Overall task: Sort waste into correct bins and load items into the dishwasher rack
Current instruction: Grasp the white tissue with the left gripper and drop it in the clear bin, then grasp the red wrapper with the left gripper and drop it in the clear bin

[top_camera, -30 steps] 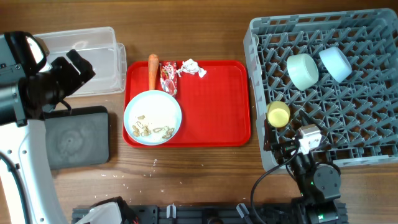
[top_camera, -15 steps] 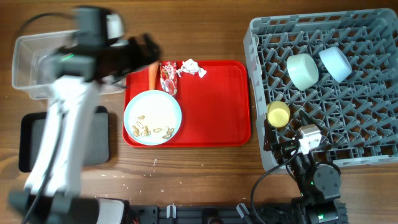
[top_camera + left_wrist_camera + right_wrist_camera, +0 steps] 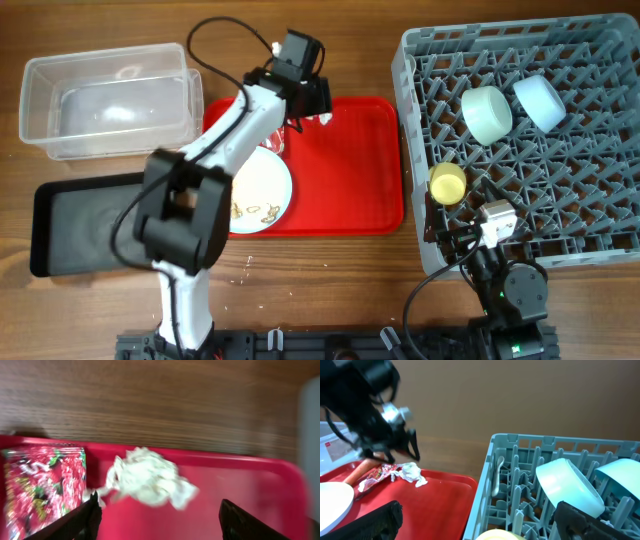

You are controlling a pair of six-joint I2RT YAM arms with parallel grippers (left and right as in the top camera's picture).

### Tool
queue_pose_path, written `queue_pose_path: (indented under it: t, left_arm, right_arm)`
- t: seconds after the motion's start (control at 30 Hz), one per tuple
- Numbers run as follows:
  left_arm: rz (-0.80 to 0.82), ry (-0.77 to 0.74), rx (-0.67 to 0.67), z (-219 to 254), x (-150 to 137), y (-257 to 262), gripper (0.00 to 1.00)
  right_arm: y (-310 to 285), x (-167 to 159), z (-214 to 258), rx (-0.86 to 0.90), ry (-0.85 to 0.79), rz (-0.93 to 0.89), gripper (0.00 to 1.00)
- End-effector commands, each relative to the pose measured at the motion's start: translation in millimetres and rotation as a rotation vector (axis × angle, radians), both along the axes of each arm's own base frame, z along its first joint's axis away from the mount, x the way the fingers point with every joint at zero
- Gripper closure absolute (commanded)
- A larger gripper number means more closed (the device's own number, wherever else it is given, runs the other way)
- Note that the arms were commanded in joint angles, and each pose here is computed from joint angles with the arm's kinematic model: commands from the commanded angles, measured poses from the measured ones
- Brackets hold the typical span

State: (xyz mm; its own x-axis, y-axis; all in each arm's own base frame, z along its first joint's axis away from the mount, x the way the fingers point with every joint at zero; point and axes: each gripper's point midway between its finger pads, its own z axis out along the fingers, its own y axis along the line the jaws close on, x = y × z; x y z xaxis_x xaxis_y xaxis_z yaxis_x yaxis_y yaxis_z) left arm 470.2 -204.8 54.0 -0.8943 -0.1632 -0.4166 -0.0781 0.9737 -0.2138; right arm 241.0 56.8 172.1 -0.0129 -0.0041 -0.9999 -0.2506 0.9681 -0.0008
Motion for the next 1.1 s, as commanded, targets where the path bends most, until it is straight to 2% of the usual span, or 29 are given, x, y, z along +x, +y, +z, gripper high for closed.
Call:
queue_pose_path:
  t: [0.0, 0.07, 0.1, 0.13, 0.23, 0.27, 0.37, 0.57, 0.7, 0.83, 0.97, 1.0, 1.03, 1.07]
  left_arm:
    - [0.026, 0.023, 0.055, -30, 3, 7, 0.24]
    - [0.025, 0.03, 0.057, -37, 3, 7, 0.28]
    - [0.023, 0.03, 0.054, -38, 3, 6, 0.34]
    - [0.019, 0.03, 0.045, -37, 3, 4, 0.49]
    - [-0.007, 0.026, -0.013, -30, 5, -7, 0.64]
    - [-0.016, 0.022, -0.035, -24, 5, -11, 0.75]
    - [-0.022, 0.01, -0.055, -7, 6, -13, 0.96]
    - [0.084, -0.052, -0.09, 88, -1, 19, 0.96]
    - [0.255, -0.124, 0.002, 146, -14, 101, 0.96]
    - [0.42, -0.098, 0.089, 155, -26, 177, 0.96]
    - [0.548, -0.017, 0.119, 131, -33, 239, 0.96]
    - [0.568, -0.001, 0.123, 123, -33, 248, 0.9]
    - [0.576, 0.01, 0.141, 116, -31, 258, 0.65]
    - [0.577, 0.015, 0.159, 110, -29, 265, 0.34]
  right_arm:
    - [2, -1, 1, 0.009, -0.004, 0.011, 0.0]
    - [2, -1, 1, 0.009, -0.004, 0.011, 0.0]
    - [2, -1, 1, 0.009, -0.004, 0.011, 0.0]
    - [2, -1, 1, 0.009, -0.004, 0.011, 0.0]
    - [2, -1, 1, 0.009, -0.004, 0.011, 0.0]
    - [2, -1, 1, 0.009, -0.004, 0.011, 0.0]
    - [2, -1, 1, 0.009, -0.004, 0.011, 0.0]
    - [2, -1, 1, 0.009, -0.004, 0.011, 0.0]
    - [2, -1, 1, 0.009, -0.004, 0.011, 0.0]
    - [2, -1, 1, 0.009, -0.004, 0.011, 0.0]
    - [2, -1, 1, 0.009, -0.004, 0.011, 0.0]
    - [2, -1, 1, 0.009, -0.004, 0.011, 0.0]
    - [2, -1, 1, 0.009, -0.004, 0.011, 0.0]
    - [2, -1, 1, 0.009, -0.004, 0.011, 0.0]
